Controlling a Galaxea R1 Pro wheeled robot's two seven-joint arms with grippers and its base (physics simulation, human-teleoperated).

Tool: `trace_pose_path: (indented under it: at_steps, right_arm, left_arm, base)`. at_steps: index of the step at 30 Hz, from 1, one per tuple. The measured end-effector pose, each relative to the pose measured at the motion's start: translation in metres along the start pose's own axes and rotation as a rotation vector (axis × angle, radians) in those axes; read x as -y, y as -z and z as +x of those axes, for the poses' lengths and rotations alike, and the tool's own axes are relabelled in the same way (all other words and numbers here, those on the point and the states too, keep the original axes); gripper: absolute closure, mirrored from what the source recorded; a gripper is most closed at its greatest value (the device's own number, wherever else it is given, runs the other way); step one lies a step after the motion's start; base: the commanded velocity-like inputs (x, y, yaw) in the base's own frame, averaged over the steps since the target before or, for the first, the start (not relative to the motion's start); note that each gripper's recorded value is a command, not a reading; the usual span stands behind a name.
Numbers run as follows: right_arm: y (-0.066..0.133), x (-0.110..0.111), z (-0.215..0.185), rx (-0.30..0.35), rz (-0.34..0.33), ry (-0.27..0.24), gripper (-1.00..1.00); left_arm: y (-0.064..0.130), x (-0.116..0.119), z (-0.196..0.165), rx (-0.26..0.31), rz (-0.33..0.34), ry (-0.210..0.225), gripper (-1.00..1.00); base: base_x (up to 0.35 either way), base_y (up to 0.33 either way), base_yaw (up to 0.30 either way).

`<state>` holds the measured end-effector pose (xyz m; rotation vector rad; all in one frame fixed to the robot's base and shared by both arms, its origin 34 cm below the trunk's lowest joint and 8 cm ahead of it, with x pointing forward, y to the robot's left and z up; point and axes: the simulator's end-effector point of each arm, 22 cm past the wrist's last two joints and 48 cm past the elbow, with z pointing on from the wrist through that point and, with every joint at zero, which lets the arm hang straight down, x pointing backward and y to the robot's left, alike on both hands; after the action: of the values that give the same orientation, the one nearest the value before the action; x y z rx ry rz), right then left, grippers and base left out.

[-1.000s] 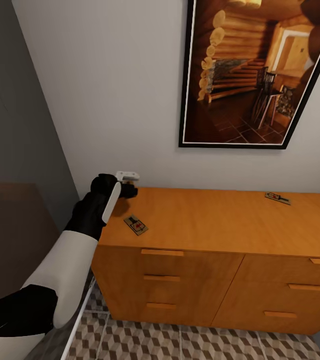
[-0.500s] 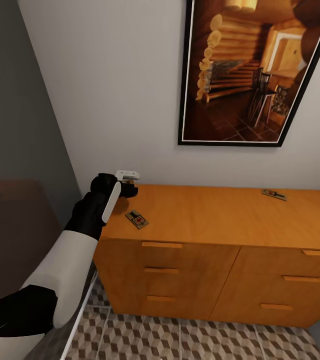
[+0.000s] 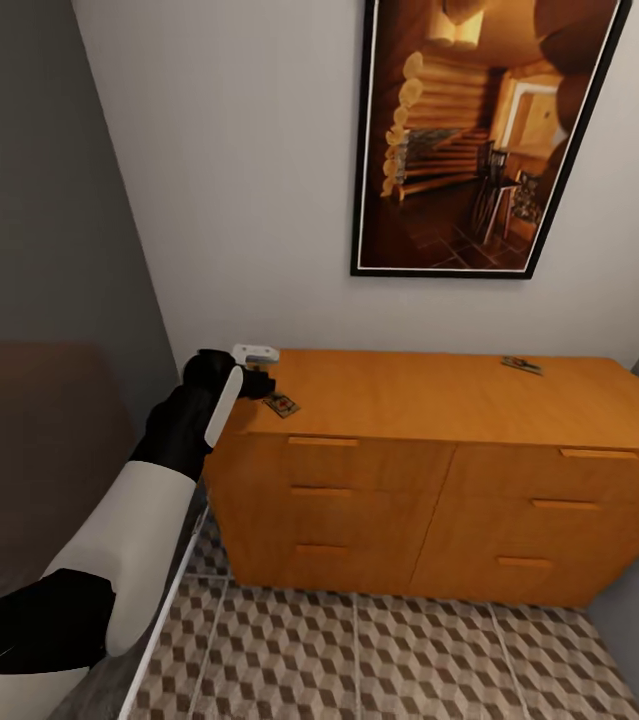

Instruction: Take the four mousetraps from the cabinet in the bathroom and place them on the bathroom floor. Make sure all four end up on the same floor surface, and ensure that at least two of them are either under or directly next to the same bathroom sink.

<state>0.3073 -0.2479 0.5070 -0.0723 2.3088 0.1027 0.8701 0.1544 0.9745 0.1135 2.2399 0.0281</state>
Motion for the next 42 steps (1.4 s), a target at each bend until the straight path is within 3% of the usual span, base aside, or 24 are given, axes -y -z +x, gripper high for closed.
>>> trace_pose_path:
  at_steps: [17,26,37,42]
  right_arm:
    - [0.0,-0.001,0.0,0.0,-0.001,-0.001,1.0]
    - [0.0,-0.001,0.0,0.0,0.0,-0.001,1.0]
    - [0.0,0.002,-0.001,0.002,0.004,0.0,1.0]
    - [0.0,0.003,-0.001,0.003,0.005,0.001,1.0]
  left_arm:
    - [-0.009,0.002,0.015,-0.042,0.0,-0.005,1.0]
    - [-0.019,0.003,0.034,-0.09,0.0,-0.01,1.0]
    - [-0.046,0.006,0.098,-0.24,0.001,-0.028,1.0]
    - [-0.067,0.009,0.141,-0.261,0.001,-0.019,1.0]
  base:
    - [-0.335,0.0,0.0]
    - [-0.335,0.0,0.0]
    - [-0.177,0.0,0.0]
    - [-0.007,0.0,0.0]
